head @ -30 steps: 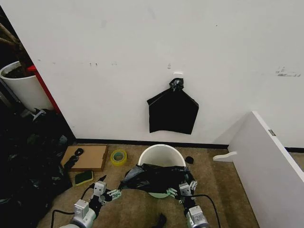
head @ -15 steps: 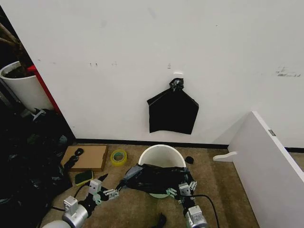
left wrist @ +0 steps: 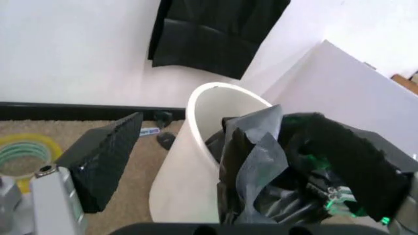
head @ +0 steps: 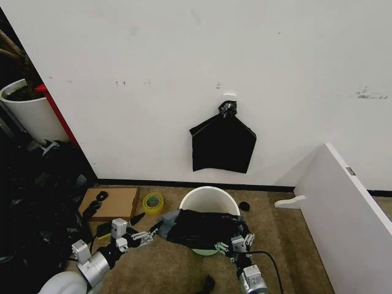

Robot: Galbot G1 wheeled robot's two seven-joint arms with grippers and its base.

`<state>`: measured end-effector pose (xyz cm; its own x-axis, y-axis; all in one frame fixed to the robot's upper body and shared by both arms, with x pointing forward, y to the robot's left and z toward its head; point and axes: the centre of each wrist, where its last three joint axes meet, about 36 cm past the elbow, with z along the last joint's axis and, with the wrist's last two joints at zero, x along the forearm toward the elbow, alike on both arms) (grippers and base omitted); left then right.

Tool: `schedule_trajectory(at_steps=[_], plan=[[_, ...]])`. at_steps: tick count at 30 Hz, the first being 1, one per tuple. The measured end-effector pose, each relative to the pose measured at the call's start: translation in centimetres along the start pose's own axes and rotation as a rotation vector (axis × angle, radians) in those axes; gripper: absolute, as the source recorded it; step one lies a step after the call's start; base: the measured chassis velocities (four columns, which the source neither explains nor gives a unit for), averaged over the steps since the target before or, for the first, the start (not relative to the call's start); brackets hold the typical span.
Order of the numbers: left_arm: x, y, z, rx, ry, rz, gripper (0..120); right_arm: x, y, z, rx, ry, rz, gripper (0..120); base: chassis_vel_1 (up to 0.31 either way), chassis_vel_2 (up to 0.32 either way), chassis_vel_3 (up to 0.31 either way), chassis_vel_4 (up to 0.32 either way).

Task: Place the garbage bag over the trash bin.

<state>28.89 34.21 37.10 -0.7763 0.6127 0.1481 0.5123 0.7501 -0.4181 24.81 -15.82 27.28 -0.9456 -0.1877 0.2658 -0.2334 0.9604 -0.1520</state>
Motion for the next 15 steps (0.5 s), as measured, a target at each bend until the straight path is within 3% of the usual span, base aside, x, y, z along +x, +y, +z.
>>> schedule_trajectory(at_steps=[6,15], plan=[[-0.2,-0.2,-0.2,-0.009,-0.032,-0.007,100,0.2,0.1,-0.1,-0.003,-0.001,-0.002,100,0.000,0.000,0.000,0.000],[-0.9,-0.4,0.6,-0.011,-0.096,-0.116,100,2.5,0.6,-2.6,-0.038,-0.034,-0.027,100,0.000,0.000,0.000,0.000]])
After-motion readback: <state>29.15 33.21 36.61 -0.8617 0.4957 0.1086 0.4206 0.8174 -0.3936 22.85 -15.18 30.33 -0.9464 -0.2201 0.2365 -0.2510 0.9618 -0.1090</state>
